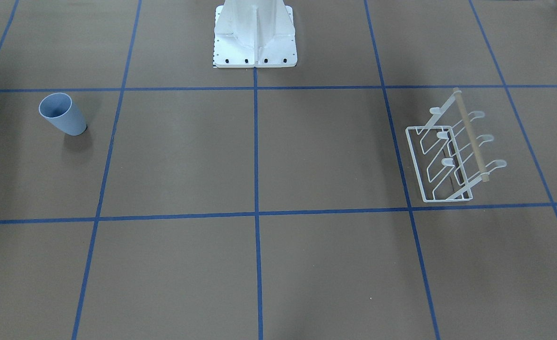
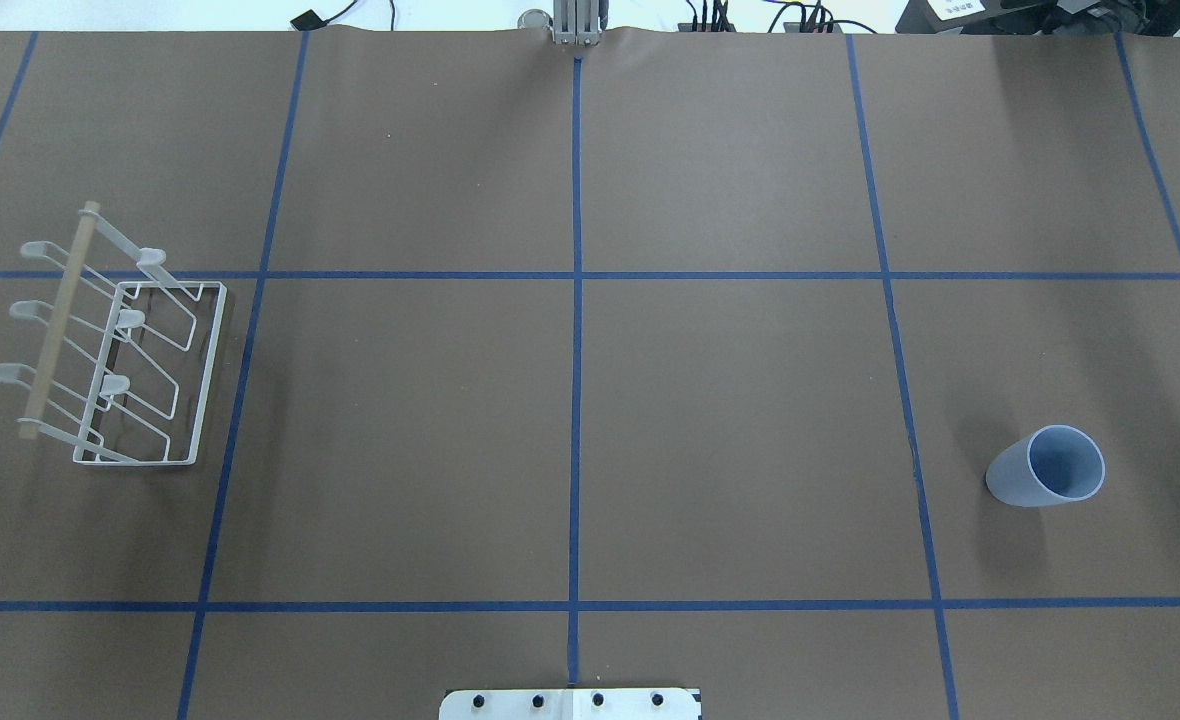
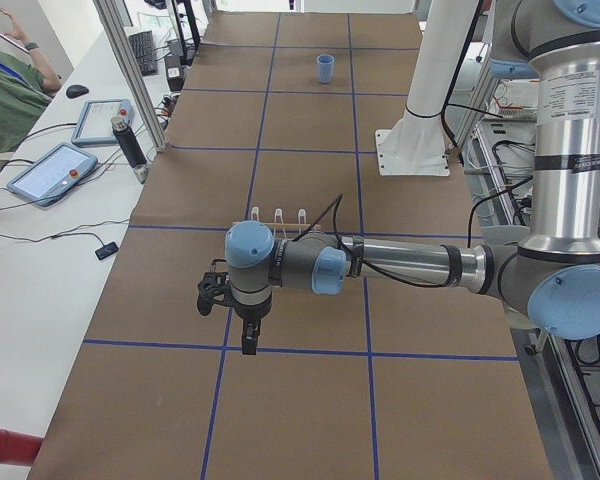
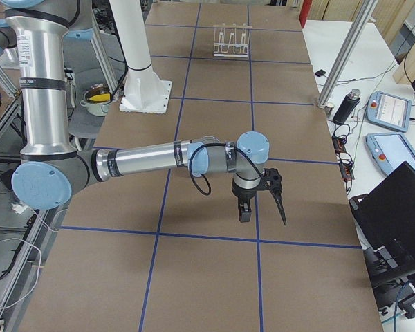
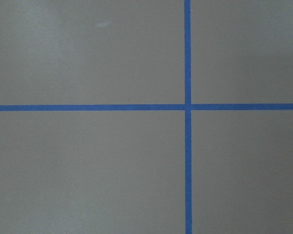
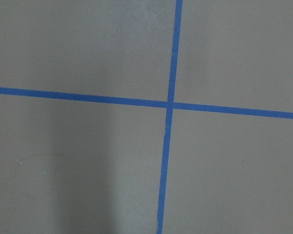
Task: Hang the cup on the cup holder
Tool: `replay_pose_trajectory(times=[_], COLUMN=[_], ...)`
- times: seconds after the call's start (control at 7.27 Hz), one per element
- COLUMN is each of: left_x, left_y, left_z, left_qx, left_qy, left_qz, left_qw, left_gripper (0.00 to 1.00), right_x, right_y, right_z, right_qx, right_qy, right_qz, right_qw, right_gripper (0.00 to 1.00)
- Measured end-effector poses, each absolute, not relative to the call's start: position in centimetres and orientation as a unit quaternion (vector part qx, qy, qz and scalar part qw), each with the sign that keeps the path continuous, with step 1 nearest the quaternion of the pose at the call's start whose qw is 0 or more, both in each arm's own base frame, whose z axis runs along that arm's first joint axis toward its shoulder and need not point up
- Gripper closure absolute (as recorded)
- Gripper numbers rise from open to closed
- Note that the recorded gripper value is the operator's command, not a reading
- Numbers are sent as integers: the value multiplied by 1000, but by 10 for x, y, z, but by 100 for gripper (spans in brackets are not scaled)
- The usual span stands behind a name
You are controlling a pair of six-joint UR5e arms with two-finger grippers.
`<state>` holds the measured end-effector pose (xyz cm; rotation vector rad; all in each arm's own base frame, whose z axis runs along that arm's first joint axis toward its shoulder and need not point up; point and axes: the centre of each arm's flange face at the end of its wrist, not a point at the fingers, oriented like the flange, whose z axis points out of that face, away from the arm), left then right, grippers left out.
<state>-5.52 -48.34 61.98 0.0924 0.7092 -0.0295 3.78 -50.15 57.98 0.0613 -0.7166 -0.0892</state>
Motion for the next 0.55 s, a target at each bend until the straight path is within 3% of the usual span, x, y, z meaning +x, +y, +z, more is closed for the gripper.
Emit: replay_pose_trajectory(times=[0.55], left_x=[-44], left_y=[-486], left_z=[591], left_qx=[86], left_qy=[402], left_qz=[11], left_qw=[911], left_gripper=[1], right_x=[2], right_y=[-515], right_z=[522], right_qx=[81], right_qy=[-391], right_qz=[-97], right_qw=[912], right_gripper=[0])
